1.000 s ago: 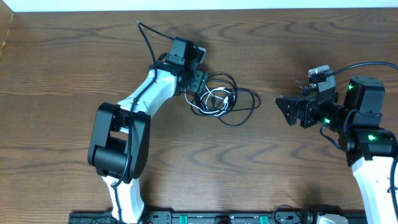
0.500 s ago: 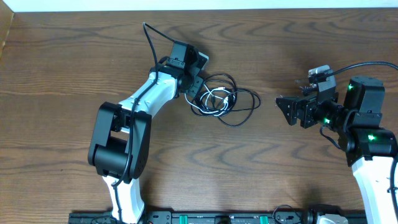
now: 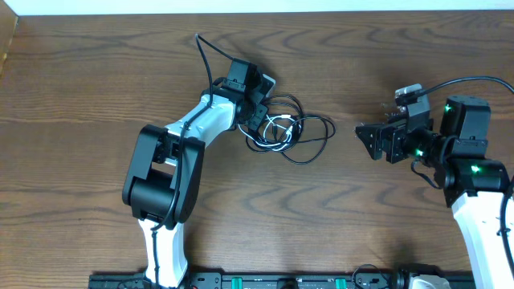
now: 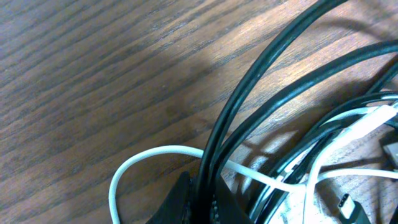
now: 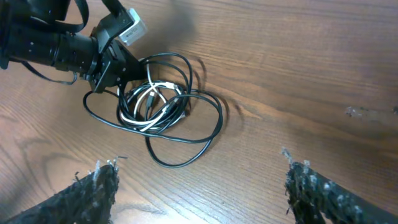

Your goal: Untangle cables

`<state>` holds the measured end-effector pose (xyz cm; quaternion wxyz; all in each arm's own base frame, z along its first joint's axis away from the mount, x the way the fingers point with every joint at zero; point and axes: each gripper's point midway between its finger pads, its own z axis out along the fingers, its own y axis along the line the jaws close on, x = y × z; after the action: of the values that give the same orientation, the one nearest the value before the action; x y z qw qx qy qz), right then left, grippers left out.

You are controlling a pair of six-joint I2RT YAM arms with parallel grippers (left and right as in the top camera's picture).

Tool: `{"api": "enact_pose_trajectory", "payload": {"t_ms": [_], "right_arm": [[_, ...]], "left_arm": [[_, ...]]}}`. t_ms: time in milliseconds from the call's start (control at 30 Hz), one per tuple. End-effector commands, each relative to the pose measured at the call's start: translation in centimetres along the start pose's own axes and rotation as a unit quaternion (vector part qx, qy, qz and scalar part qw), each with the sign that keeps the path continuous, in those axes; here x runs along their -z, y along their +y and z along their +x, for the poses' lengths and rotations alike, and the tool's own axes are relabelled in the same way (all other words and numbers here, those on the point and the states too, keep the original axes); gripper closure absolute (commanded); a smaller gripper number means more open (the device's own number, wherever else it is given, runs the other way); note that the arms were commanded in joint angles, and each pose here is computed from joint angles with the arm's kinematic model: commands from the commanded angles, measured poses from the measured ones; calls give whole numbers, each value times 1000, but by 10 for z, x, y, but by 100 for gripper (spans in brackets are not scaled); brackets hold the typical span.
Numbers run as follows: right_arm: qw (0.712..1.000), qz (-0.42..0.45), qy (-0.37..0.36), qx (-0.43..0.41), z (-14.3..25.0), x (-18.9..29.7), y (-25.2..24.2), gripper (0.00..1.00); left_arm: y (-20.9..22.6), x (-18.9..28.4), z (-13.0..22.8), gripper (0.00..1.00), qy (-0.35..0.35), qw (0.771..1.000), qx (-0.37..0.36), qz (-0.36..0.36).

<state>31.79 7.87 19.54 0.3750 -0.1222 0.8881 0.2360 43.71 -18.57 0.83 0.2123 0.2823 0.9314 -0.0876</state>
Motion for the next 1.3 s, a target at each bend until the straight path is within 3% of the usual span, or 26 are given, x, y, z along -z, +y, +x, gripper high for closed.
{"api": "enact_pose_trajectory", "payload": {"t_ms": [0,167,333,433,733,867,967,1100,1267], "right_arm": [[1000,-14,-18,14,-15,-1,14,19],[997,-41,-56,13,-37,-7,37,25],[994,-66,-84,7,-54,-13,54,29],[992,-81,-91,12,-58,-16,66,30],[988,-117,-93,35,-61,-33,92,34],[987,-128,-87,42,-58,-41,101,36],[985,-132,-100,50,-65,-43,104,36],[984,-137,-106,45,-70,-61,101,36],[985,-146,-89,10,-64,-89,92,37]], "left_arm": [[3,58,-46,92,-78,997,17,-21],[-5,156,-83,92,-178,979,93,-20],[-14,223,-93,92,-239,955,173,1],[-17,238,-92,93,-248,946,209,12],[-55,253,-104,92,-244,910,296,158],[-69,258,-107,92,-241,908,281,199],[-91,265,-105,93,-238,916,207,247],[-119,278,-100,93,-232,909,134,319],[-125,281,-98,93,-229,905,124,335]]}}
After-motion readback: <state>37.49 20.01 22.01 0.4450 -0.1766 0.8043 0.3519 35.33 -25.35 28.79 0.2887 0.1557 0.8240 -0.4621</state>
